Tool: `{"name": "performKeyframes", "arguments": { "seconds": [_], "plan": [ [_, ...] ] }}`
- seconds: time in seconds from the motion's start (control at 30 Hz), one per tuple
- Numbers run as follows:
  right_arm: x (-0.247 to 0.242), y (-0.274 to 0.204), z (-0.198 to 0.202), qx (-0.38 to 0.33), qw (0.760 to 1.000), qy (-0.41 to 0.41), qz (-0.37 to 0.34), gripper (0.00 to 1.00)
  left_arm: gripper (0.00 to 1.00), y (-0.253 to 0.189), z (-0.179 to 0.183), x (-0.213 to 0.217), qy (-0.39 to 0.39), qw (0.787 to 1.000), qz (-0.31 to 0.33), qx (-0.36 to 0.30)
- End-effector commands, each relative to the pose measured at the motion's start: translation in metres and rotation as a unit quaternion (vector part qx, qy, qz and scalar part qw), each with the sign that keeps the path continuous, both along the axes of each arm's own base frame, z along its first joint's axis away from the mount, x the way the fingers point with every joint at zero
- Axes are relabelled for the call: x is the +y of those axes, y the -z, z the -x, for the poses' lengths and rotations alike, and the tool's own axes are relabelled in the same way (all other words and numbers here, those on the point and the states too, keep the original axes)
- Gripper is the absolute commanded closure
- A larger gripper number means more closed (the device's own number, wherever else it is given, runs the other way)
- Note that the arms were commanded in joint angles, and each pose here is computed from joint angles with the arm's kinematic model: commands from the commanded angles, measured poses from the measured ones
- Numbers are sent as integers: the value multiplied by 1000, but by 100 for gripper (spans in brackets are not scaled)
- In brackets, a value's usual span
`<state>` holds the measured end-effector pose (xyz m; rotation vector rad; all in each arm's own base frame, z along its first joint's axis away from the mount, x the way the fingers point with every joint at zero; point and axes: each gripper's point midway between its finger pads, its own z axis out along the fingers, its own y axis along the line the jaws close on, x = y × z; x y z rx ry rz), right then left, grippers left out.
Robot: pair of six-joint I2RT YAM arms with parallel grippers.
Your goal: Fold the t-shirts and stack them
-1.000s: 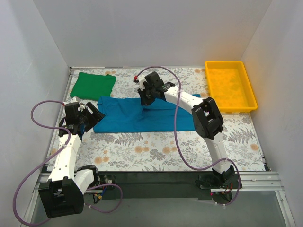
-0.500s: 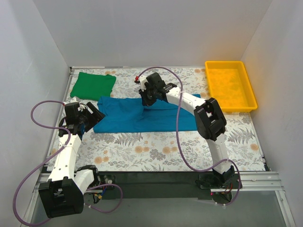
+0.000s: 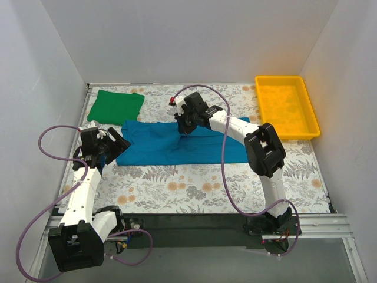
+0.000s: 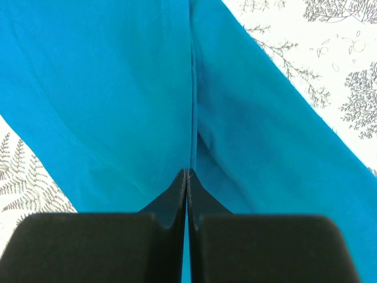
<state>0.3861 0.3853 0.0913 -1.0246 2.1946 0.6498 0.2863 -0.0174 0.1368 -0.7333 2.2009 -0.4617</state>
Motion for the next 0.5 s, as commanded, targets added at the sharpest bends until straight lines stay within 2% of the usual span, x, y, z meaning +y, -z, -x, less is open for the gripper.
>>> {"name": "performKeyframes", "arguments": {
  "seconds": [0.0, 0.47],
  "plan": [
    [-2, -32, -5, -39, 999, 2, -21, 99, 30, 0, 0, 3, 0, 1000, -6, -9],
    [-8, -27, 0, -41, 999, 4, -15, 99, 30, 1, 0, 2, 3, 1000, -6, -7]
  ]
}}
